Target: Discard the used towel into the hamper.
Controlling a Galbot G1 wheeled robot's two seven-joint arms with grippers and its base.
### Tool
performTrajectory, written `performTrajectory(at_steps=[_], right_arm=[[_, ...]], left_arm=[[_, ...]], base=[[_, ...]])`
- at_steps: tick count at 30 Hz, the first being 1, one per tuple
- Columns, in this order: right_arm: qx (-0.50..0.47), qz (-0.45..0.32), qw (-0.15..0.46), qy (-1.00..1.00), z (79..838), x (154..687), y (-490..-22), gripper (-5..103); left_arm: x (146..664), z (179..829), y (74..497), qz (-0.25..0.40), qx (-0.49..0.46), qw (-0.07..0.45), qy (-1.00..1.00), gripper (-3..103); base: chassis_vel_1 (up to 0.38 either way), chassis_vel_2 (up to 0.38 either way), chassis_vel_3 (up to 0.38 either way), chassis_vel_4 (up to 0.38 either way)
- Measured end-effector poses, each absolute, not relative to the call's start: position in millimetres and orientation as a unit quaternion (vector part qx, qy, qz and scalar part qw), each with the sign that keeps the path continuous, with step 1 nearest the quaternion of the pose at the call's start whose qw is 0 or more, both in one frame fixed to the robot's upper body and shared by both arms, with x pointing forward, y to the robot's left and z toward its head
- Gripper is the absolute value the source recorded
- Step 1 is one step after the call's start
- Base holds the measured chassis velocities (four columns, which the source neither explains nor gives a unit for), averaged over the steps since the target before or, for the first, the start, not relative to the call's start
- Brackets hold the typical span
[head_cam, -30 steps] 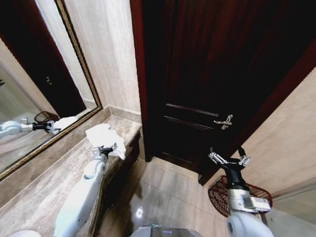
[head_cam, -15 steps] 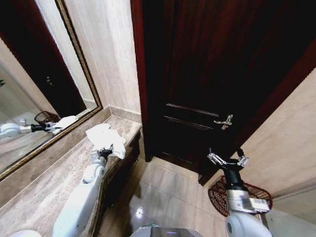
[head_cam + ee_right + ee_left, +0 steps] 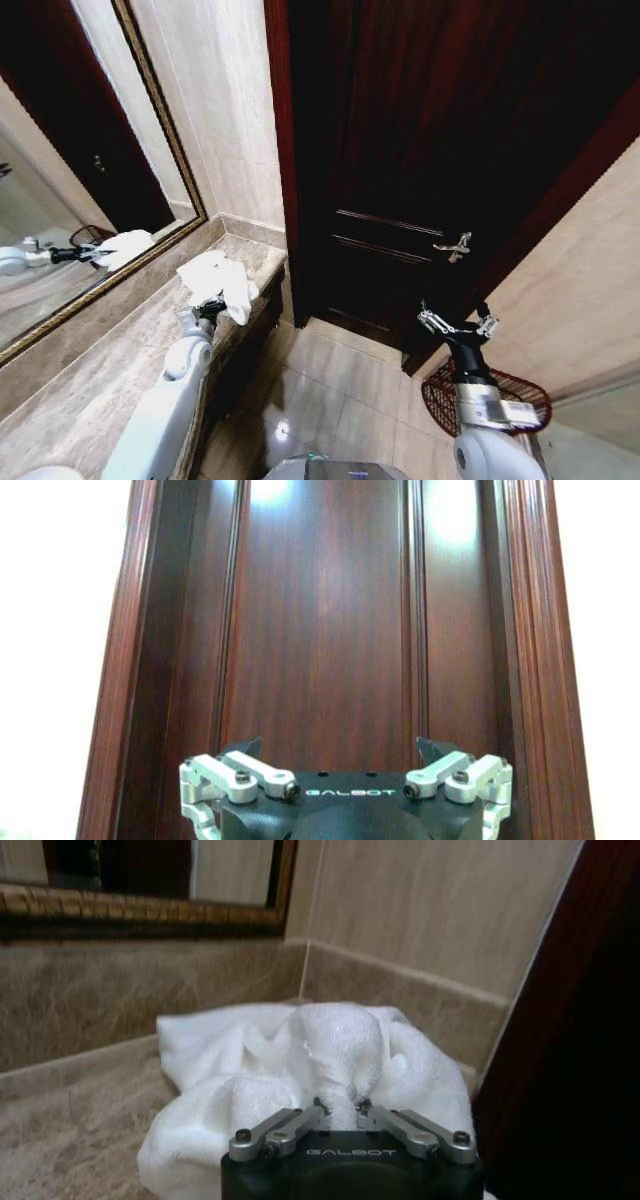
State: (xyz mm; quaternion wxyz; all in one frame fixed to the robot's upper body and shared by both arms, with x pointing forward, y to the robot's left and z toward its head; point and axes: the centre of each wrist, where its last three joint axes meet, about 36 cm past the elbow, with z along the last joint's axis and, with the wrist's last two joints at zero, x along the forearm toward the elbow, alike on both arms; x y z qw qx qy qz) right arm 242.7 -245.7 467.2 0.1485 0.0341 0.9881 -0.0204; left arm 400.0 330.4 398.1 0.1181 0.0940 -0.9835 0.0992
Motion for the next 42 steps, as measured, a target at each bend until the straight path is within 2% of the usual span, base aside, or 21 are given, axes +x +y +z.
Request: performTrajectory(at_steps=[7, 13, 22, 35, 42], right_arm=[[0.03, -0.018, 0.151, 0.988, 467, 244, -246, 100], [0.037, -0.012, 0.161, 0.986, 468, 248, -245, 100], [0.037, -0.009, 0.168, 0.985, 471, 247, -244, 100], [0.039, 0.001, 0.19, 0.981, 480, 250, -244, 100], [0.036, 0.0, 0.199, 0.979, 486, 251, -244, 100]], left_arm=[[375, 428, 315, 0.102, 0.079, 0.075, -0.989, 6], [330, 477, 287, 0.109, 0.051, 0.003, -0.993, 6], [269, 497, 255, 0.097, 0.031, -0.065, -0.993, 6], [250, 481, 243, 0.101, 0.046, -0.091, -0.99, 6], [250, 470, 244, 0.062, 0.049, -0.101, -0.992, 6]], base=[[0.0, 0.0, 0.0, 0.0], [0.0, 0.0, 0.0, 0.0], [0.0, 0.0, 0.0, 0.0], [0.0, 0.0, 0.0, 0.0], [0.0, 0.0, 0.0, 0.0]])
